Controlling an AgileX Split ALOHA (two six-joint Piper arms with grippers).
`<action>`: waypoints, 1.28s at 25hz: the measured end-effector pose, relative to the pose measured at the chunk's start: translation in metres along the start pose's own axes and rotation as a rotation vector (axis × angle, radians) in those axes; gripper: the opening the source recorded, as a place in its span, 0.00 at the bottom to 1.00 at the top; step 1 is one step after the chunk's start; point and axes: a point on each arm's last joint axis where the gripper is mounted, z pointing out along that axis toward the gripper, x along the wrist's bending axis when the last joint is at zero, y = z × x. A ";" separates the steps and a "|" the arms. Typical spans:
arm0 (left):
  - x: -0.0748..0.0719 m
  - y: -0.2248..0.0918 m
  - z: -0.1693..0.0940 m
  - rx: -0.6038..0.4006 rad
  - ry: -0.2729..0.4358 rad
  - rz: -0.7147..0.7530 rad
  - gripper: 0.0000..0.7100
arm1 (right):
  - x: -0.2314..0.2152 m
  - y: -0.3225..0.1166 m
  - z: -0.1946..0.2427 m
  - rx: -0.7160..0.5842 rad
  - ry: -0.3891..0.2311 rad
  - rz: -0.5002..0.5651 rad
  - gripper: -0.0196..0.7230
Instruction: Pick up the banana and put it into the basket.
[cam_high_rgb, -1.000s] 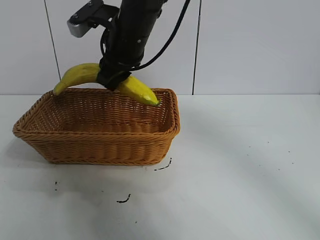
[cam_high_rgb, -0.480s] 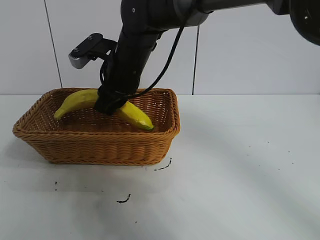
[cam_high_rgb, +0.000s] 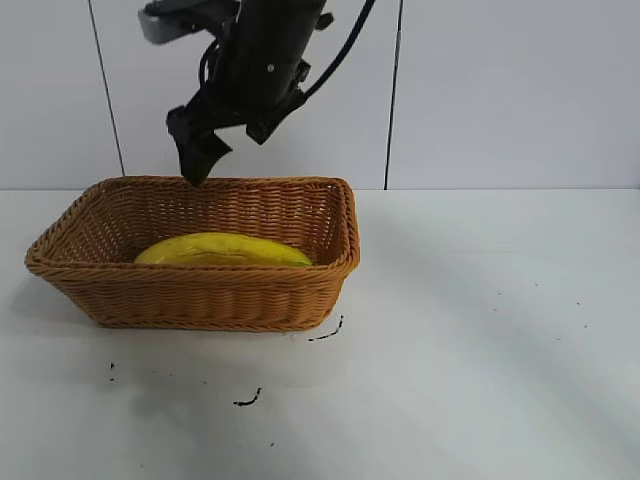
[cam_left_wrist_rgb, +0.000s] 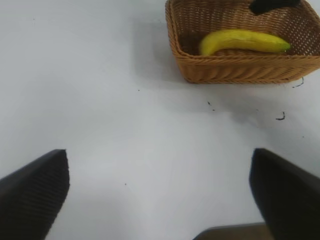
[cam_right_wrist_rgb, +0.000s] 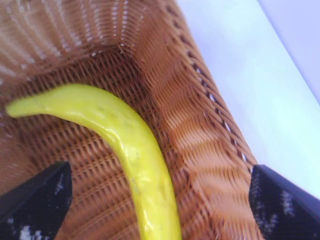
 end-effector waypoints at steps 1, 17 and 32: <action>0.000 0.000 0.000 0.000 0.000 0.000 0.98 | -0.019 -0.003 -0.001 0.012 -0.020 0.045 0.95; 0.000 0.000 0.000 0.000 0.000 0.000 0.98 | -0.234 -0.097 -0.046 0.197 -0.216 0.529 0.95; 0.000 0.000 0.000 0.000 0.000 0.000 0.98 | -0.151 -0.176 -0.131 0.359 -0.157 0.543 0.95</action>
